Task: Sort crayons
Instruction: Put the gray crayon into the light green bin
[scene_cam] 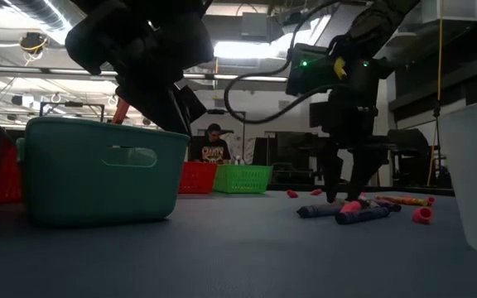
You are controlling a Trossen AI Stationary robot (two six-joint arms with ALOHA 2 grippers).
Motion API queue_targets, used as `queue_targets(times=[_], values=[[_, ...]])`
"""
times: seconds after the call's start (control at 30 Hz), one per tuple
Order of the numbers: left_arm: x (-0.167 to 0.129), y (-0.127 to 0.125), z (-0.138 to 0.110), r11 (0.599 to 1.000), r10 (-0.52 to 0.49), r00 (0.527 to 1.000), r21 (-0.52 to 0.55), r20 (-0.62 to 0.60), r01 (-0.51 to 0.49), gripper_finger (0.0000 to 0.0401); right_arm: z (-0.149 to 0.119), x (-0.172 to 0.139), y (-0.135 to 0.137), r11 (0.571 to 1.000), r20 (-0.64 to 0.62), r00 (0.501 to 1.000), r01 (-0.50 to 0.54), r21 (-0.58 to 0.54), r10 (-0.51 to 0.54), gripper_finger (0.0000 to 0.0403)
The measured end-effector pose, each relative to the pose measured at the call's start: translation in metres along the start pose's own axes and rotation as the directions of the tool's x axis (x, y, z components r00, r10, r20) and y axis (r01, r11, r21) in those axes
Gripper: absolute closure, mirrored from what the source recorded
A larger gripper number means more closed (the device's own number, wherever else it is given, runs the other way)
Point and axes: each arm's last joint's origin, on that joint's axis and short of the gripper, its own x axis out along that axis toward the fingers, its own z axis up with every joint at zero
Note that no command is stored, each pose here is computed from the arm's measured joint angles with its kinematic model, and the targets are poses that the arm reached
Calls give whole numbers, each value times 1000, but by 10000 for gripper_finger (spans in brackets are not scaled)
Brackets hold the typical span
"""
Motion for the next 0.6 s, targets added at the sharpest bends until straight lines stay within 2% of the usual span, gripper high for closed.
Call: queue_targets(times=[0.47,0.6], values=[[0,0,1,1000,4,1000,2,5,-4,337,0,0,0,1000,1,1000,-1,0,1,274],[0,0,1,1000,12,1000,2,5,-12,337,0,0,0,1000,1,1000,-2,0,2,287]])
